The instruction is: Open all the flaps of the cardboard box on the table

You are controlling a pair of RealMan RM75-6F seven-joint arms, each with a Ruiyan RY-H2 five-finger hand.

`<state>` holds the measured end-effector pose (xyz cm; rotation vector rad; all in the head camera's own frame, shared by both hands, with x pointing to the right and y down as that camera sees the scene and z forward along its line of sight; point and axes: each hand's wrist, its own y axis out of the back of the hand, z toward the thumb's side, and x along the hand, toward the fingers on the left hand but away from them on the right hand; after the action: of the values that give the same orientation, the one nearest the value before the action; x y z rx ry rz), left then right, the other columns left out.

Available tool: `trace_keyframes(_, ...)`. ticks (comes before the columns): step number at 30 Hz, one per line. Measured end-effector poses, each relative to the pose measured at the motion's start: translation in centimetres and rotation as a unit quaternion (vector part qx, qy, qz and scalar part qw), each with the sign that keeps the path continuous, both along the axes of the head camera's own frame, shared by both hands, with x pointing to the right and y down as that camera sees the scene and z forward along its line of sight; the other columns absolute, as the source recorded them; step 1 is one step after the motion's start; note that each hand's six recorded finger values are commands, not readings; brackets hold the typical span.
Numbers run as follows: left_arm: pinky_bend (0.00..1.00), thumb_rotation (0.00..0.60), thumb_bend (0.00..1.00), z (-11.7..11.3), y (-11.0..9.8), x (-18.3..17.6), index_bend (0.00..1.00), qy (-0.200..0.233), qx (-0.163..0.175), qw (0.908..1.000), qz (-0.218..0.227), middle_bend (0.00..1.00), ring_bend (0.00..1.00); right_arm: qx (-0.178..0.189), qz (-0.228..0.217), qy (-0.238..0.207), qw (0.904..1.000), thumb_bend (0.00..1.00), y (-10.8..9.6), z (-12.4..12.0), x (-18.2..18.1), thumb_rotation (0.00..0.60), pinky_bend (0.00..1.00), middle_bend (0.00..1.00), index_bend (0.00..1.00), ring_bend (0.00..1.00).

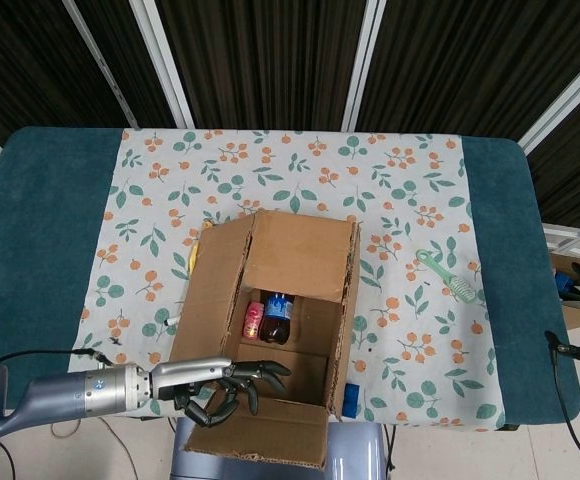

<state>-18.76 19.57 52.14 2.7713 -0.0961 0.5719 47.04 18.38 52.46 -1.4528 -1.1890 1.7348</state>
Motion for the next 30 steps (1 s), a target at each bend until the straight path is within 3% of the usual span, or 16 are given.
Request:
trace_keyframes(12,0.61,0.6,0.69,2.4,1.0,-1.1,0.15,-0.032,-0.009,0.9994,0.006,0.02,0.33,-0.001,0.002,0.005,1.0,0.27,0.3,-0.1,0.4,0.6,0.28,0.0,0.0,0.2)
trace_keyframes(17,0.6,0.6,0.69,1.9,-0.1,-0.8,0.15,-0.016,0.014,0.9997,-0.009,0.02,0.33,-0.004,0.001,0.006,1.0,0.27,0.4,0.0,0.4,0.6,0.28,0.0,0.0,0.2)
trace_keyframes(20,0.58,0.6,0.69,1.6,-0.9,-0.8,0.15,-0.009,0.049,0.9987,-0.013,0.02,0.32,-0.005,0.0,0.006,1.0,0.27,0.3,0.1,0.3,0.6,0.28,0.0,0.0,0.2)
trace_keyframes(25,0.55,0.6,0.69,1.4,-2.7,-1.0,0.15,-0.012,0.148,0.9888,-0.017,0.04,0.3,-0.007,-0.003,0.005,1.0,0.27,0.2,0.2,0.2,0.6,0.28,0.0,0.0,0.2)
trace_keyframes(28,0.52,0.6,0.68,1.5,-3.8,-1.4,0.15,-0.024,0.225,0.9738,-0.018,0.04,0.28,-0.009,-0.007,0.004,0.9999,0.27,0.0,0.4,-0.1,0.6,0.28,0.0,0.0,0.2)
trace_keyframes(30,0.51,0.6,0.68,1.6,-4.5,-1.8,0.15,-0.037,0.283,0.9581,-0.018,0.05,0.28,-0.011,-0.011,0.003,0.9999,0.27,-0.2,0.5,-0.2,0.6,0.28,0.0,0.0,0.2)
